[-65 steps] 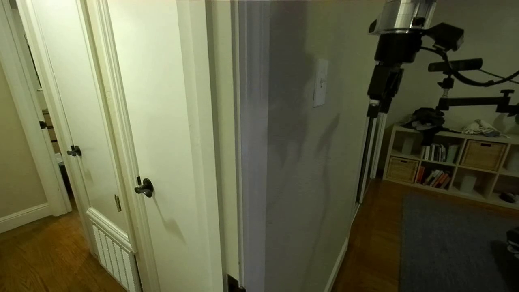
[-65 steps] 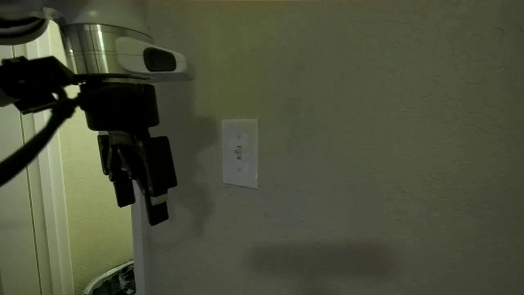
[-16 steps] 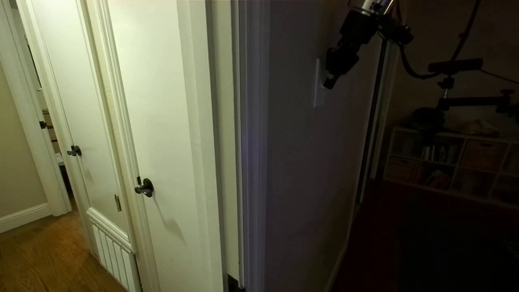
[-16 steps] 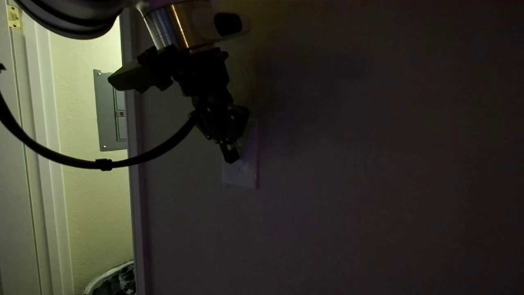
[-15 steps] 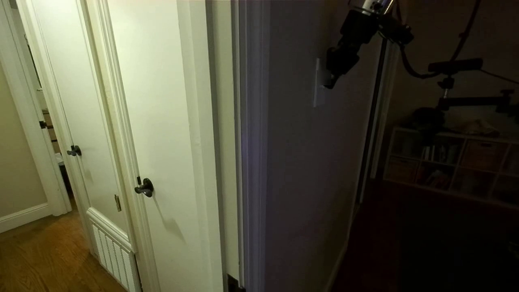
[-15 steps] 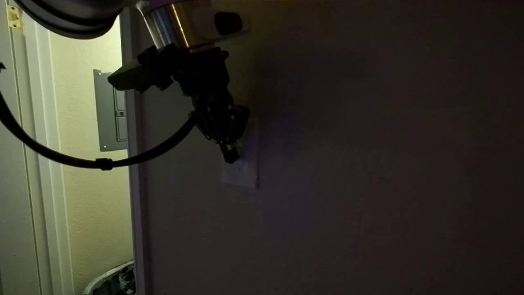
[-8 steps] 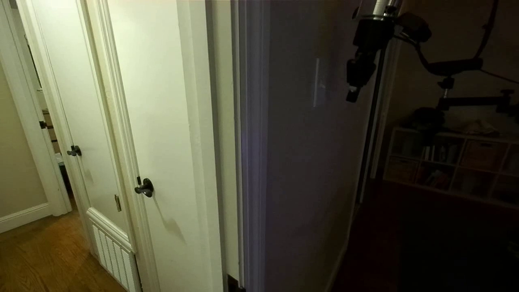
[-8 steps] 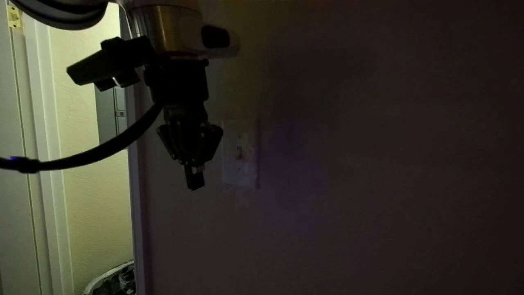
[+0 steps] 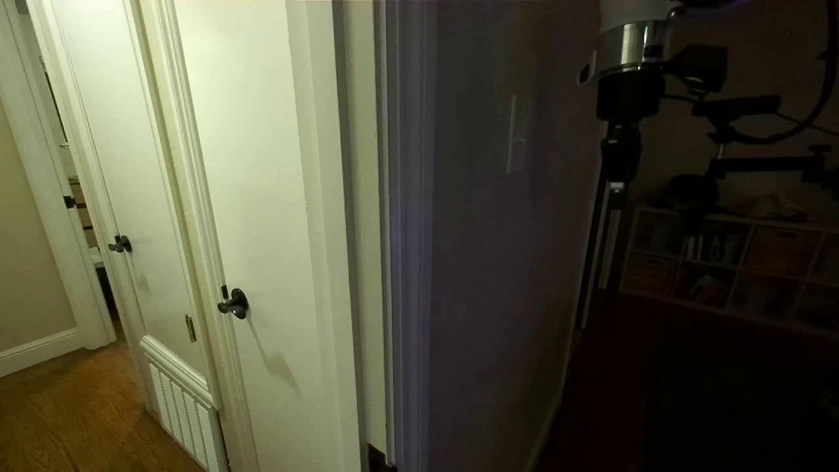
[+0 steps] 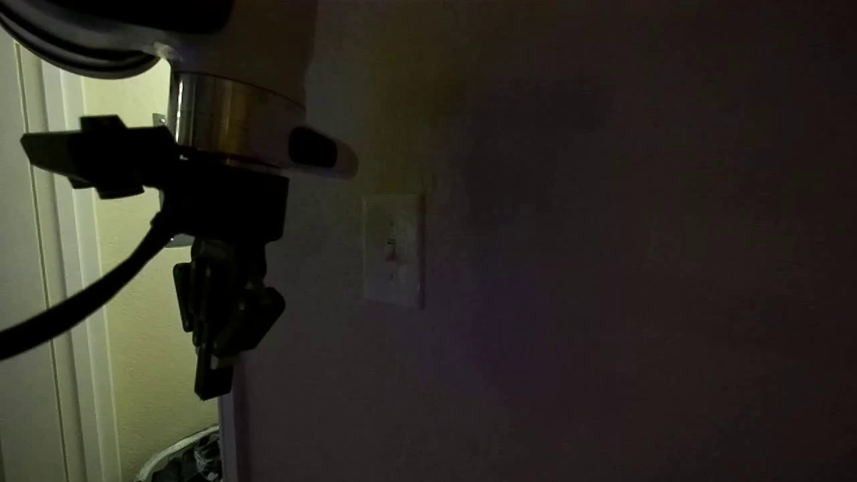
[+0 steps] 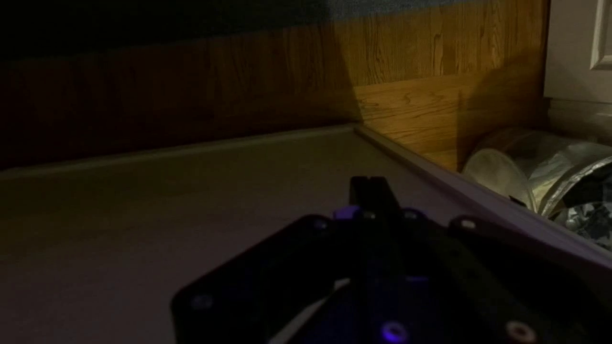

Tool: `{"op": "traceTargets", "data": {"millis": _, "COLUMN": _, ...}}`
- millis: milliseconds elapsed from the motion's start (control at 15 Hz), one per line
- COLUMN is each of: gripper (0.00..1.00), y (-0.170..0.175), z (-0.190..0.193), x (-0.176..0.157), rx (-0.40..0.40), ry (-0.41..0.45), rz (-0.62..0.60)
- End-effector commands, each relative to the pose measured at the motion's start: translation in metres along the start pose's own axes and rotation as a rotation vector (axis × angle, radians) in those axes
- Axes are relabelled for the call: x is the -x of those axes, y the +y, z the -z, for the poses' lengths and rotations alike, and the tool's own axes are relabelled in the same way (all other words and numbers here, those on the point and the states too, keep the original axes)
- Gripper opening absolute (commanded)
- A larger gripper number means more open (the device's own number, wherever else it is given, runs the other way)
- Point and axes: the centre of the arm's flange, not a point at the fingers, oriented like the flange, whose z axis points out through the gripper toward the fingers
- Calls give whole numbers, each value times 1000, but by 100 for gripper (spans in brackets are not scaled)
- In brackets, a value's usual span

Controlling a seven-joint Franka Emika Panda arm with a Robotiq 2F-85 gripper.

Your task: Switch off the light

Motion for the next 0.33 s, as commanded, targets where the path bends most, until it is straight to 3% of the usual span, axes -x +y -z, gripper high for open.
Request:
{"op": "traceTargets", "data": {"millis": 0, "gripper": 7, "y": 0, "z": -5, "x": 2, "rx": -1, "ry": -11, "rz": -1}}
{"op": "traceTargets", "data": {"millis": 200, "gripper": 24, "y": 0, "z": -9, "x": 4, "rx": -2, "ry": -19, "rz": -1}}
{"op": "traceTargets", "data": {"millis": 267, "gripper": 24, "y": 0, "z": -9, "x": 4, "rx": -2, "ry": -19, "rz": -1}}
